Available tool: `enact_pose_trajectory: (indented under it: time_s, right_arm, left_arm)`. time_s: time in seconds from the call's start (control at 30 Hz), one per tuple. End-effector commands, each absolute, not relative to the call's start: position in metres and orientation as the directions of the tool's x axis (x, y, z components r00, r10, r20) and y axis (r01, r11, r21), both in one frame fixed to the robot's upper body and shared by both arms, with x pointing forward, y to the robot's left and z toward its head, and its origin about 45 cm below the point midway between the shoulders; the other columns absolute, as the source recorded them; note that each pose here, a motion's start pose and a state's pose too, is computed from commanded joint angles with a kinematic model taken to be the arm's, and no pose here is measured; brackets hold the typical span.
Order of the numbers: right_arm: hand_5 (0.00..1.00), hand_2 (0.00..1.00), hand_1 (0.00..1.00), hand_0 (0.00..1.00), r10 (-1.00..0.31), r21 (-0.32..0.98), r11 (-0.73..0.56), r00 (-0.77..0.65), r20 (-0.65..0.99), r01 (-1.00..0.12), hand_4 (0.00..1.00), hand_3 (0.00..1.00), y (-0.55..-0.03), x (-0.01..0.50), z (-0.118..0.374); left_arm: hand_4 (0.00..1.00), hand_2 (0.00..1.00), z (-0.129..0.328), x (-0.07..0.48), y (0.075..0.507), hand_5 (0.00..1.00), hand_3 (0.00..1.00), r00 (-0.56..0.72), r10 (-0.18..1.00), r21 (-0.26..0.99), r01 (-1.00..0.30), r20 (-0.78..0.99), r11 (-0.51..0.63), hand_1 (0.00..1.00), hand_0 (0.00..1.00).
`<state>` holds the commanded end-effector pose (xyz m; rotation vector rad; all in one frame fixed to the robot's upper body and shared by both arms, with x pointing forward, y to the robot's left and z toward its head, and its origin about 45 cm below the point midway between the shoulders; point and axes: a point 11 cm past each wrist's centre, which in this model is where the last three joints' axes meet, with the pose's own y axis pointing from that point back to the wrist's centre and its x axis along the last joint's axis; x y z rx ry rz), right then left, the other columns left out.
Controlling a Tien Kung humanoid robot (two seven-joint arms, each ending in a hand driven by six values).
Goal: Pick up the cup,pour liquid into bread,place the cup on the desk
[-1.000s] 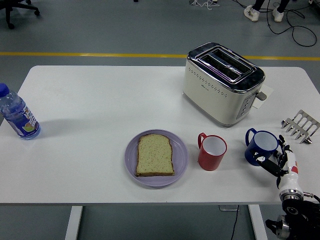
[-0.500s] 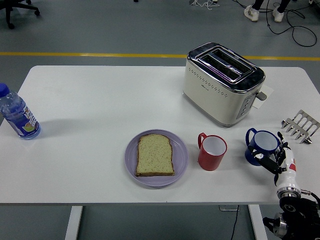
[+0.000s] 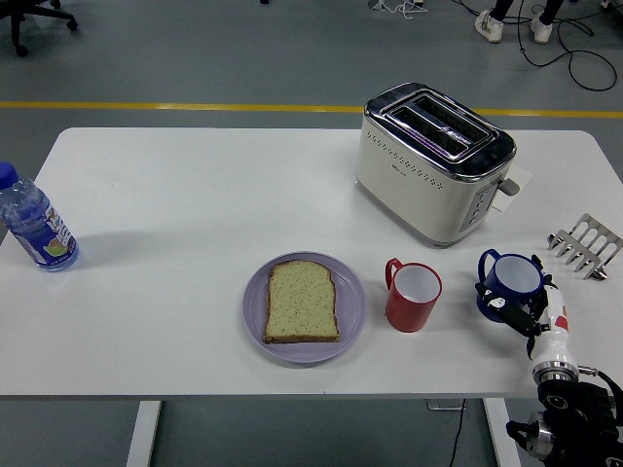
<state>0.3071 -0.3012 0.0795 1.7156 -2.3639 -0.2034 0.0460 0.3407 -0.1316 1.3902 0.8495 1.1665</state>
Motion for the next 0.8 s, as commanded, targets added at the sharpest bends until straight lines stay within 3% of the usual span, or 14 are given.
enact_pose_trajectory:
  time_s: [0.3, 0.33, 0.7, 0.73, 0.8]
  right_arm:
    - [0.080, 0.909, 0.812, 0.897, -0.951, 0.236, 0.310, -0.296, 0.093, -0.921, 0.951, 0.990, -0.3002, 0.3097, 0.0789]
    - [0.064, 0.853, 0.739, 0.803, -0.951, 0.236, 0.310, -0.296, 0.092, -0.921, 0.937, 0.951, -0.3002, 0.3099, 0.0787]
    - [0.054, 0.813, 0.697, 0.763, -0.945, 0.236, 0.326, -0.312, 0.095, -0.915, 0.929, 0.922, -0.3038, 0.3082, 0.0748]
    - [0.032, 0.766, 0.636, 0.672, -0.945, 0.236, 0.327, -0.314, 0.095, -0.915, 0.904, 0.875, -0.3041, 0.3079, 0.0746]
    - [0.032, 0.766, 0.636, 0.672, -0.944, 0.237, 0.331, -0.317, 0.097, -0.913, 0.904, 0.875, -0.3048, 0.3071, 0.0737]
  left_arm:
    - [0.317, 0.661, -0.1315, 0.0472, 0.3403, 0.832, 0.566, 0.264, 0.946, 0.980, -0.114, 0.189, -0.164, 0.650, 0.640]
    - [0.320, 0.661, -0.1315, 0.0473, 0.3402, 0.835, 0.565, 0.264, 0.946, 0.980, -0.114, 0.189, -0.164, 0.650, 0.640]
    - [0.323, 0.661, -0.1318, 0.0451, 0.3402, 0.836, 0.562, 0.264, 0.946, 0.980, -0.110, 0.187, -0.163, 0.649, 0.640]
    - [0.328, 0.661, -0.1318, 0.0449, 0.3401, 0.837, 0.561, 0.264, 0.946, 0.980, -0.109, 0.187, -0.163, 0.649, 0.639]
    - [0.328, 0.661, -0.1319, 0.0442, 0.3399, 0.837, 0.561, 0.265, 0.946, 0.981, -0.108, 0.187, -0.163, 0.649, 0.639]
